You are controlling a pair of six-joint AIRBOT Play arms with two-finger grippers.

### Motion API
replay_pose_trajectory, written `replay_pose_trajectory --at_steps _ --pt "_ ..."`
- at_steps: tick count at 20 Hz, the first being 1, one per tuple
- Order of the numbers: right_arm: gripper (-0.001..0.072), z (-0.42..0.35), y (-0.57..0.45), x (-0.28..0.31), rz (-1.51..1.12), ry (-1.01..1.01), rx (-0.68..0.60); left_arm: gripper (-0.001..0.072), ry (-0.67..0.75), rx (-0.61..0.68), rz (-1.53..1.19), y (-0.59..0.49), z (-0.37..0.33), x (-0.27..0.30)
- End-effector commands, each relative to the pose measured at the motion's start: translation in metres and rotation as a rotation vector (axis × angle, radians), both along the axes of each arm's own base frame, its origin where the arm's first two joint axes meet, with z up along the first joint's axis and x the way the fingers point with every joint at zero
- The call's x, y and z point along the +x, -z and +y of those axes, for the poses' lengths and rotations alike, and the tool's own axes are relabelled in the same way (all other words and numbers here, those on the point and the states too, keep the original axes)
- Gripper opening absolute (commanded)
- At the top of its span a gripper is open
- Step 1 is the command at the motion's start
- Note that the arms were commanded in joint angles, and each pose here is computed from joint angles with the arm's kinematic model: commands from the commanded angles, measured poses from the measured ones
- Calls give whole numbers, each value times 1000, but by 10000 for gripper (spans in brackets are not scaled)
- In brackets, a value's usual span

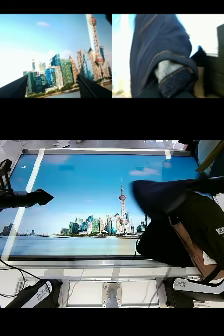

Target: Fold the clothes and pants, and hang the long-sleeved shirts on hangers.

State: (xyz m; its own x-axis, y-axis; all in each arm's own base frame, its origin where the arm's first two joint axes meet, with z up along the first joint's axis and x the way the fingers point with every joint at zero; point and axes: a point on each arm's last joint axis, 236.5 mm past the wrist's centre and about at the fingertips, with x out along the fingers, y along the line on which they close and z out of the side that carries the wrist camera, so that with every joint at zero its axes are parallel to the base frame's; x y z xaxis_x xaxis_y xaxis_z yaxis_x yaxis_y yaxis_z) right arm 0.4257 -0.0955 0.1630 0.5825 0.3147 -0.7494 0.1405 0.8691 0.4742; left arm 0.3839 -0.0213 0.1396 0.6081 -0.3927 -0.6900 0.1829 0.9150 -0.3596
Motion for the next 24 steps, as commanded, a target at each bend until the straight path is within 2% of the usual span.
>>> replay_pose_trajectory --at_steps 1,3,4,7,10,14,17,24 --pt "5 -99 -37 -84 96 223 -151 700 -23 -19 5 -2 0 1" --pt "5 -121 -30 -134 220 260 -191 700 -24 -19 3 -2 0 1" --pt "5 -126 -25 -150 264 282 -170 700 -24 -19 3 -2 0 1" --pt "5 -135 -7 -176 364 336 -137 700 -29 -27 11 -1 0 1" --pt "5 -149 7 -201 472 394 -190 700 -51 -45 24 -1 0 1" --pt "4 -134 -15 -168 286 338 -175 700 -50 -45 23 -1 0 1" --pt "4 -93 -24 -156 247 224 -61 700 -50 -45 23 -1 0 1" --pt "3 -18 -72 -162 153 93 -255 700 -49 -45 24 -1 0 0"
